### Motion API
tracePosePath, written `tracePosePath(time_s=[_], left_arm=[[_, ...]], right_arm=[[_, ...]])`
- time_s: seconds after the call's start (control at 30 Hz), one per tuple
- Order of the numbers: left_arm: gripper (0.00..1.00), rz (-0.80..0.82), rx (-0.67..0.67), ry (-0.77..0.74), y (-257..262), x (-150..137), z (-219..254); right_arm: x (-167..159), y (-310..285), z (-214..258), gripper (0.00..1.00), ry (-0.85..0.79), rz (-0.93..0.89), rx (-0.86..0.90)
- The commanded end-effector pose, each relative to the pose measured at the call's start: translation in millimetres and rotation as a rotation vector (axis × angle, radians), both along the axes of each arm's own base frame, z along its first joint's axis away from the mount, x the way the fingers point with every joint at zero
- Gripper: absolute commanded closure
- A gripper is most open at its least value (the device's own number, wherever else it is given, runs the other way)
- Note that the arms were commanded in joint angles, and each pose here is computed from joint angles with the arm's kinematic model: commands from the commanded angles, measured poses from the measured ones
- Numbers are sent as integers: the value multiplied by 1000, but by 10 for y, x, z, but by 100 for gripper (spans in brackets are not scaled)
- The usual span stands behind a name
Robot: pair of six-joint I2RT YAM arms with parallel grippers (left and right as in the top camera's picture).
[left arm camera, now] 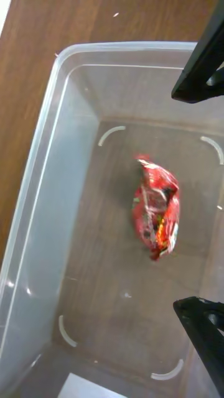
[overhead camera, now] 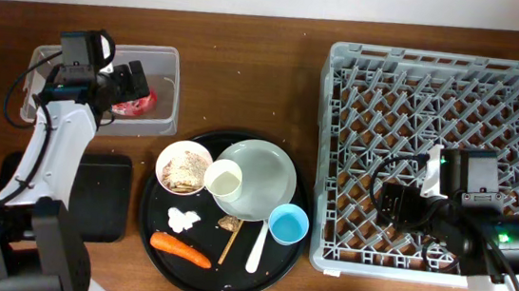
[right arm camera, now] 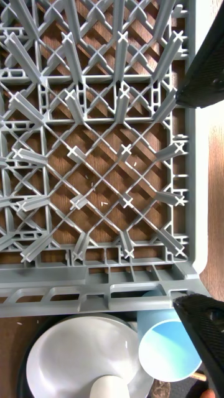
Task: Sort waste into correct bins and load items into the dishwasher rack
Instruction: 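Grasp the white tissue with the left gripper and drop it in the clear bin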
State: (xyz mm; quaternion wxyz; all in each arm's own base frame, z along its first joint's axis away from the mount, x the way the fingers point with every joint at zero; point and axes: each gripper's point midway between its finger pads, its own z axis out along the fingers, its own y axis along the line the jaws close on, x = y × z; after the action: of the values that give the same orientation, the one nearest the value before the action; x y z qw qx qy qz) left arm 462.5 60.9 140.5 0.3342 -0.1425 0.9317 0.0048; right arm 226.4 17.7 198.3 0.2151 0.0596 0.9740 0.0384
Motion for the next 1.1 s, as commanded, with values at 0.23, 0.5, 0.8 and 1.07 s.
tracePosePath(time_s=[0.23,0.5,0.8,1.07], left_arm=[[1,-166,-321,527,-820,-1555,-2],[2,-164,-254,780,-1052,-2416,-329],[23,-155,-194,757,-1092,-2537,-847],[25,-248,-175,710,-1304,-2497,-987]], right_arm=[[33,-12,71,2,-23,-5,-9],[17,-13,63,2,-16,-5,-9],[17,-13,63,2,-16,-6,-9],[18,-13,64,2,-16,-6,-9]])
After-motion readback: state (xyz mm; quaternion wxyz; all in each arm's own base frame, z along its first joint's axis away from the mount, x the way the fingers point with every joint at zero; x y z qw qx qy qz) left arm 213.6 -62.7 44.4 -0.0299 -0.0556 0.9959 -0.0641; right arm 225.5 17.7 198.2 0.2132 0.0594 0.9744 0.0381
